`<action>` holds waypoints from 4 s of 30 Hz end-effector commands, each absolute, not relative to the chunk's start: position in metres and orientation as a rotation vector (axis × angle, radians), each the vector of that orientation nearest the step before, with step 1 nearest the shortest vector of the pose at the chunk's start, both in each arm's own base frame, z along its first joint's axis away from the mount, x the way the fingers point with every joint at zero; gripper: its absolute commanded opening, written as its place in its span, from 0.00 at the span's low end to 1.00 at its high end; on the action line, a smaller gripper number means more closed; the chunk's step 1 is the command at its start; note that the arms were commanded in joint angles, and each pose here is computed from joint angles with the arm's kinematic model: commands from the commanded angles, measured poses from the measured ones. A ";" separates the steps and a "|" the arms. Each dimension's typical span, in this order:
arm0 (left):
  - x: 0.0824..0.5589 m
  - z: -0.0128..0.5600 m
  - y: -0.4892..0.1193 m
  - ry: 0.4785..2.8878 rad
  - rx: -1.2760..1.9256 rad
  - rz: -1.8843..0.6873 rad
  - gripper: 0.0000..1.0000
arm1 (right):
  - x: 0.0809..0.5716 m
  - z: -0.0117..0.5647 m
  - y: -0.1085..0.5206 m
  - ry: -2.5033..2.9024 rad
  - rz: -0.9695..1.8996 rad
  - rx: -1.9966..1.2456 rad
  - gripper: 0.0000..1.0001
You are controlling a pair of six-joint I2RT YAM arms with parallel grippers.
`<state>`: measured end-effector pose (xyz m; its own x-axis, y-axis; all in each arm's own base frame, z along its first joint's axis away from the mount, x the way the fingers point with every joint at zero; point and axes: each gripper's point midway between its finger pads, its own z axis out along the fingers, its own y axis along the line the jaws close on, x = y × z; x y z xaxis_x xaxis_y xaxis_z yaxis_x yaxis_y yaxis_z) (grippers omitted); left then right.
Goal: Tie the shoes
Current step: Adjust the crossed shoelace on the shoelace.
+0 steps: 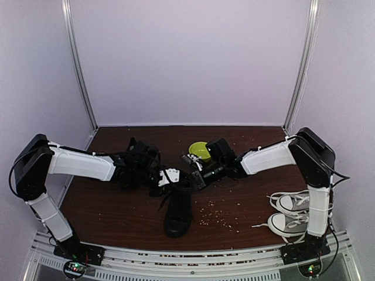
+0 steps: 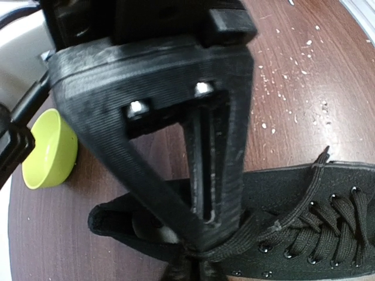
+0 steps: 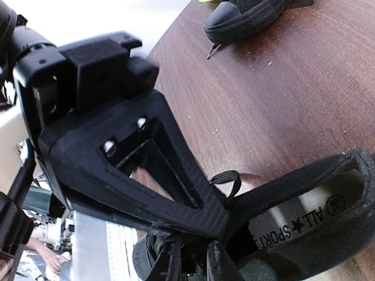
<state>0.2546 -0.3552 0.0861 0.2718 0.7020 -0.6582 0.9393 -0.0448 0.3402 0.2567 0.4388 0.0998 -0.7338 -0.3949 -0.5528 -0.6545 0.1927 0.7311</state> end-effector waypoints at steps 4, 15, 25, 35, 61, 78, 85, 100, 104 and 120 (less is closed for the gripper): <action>0.250 0.088 -0.364 1.459 1.787 -0.467 0.08 | 0.255 0.099 0.445 2.206 1.620 -0.986 0.16; 0.255 0.092 -0.370 1.464 1.726 -0.479 0.00 | 0.249 0.092 0.451 2.247 1.601 -1.027 0.19; 0.260 0.101 -0.371 1.452 1.667 -0.462 0.00 | 0.247 0.099 0.448 2.234 1.572 -1.045 0.00; 0.258 0.096 -0.364 1.459 1.704 -0.427 0.00 | 0.266 0.114 0.431 2.215 1.497 -0.979 0.00; 0.252 0.097 -0.364 1.375 1.882 -0.385 0.33 | 0.258 0.121 0.428 2.228 1.476 -1.070 0.00; 0.242 0.095 -0.361 1.348 1.891 -0.371 0.00 | 0.265 0.119 0.421 2.247 1.417 -1.064 0.00; 0.241 0.088 -0.354 1.377 1.886 -0.355 0.00 | 0.273 0.114 0.414 2.269 1.385 -1.031 0.00; 0.255 0.100 -0.366 1.446 1.707 -0.403 0.00 | 0.261 0.126 0.433 2.180 1.576 -1.042 0.11; 0.253 0.106 -0.366 1.445 1.676 -0.421 0.00 | 0.254 0.129 0.428 2.157 1.588 -1.042 0.17; 0.247 0.096 -0.362 1.502 1.638 -0.475 0.00 | 0.257 0.121 0.434 2.144 1.593 -0.952 0.26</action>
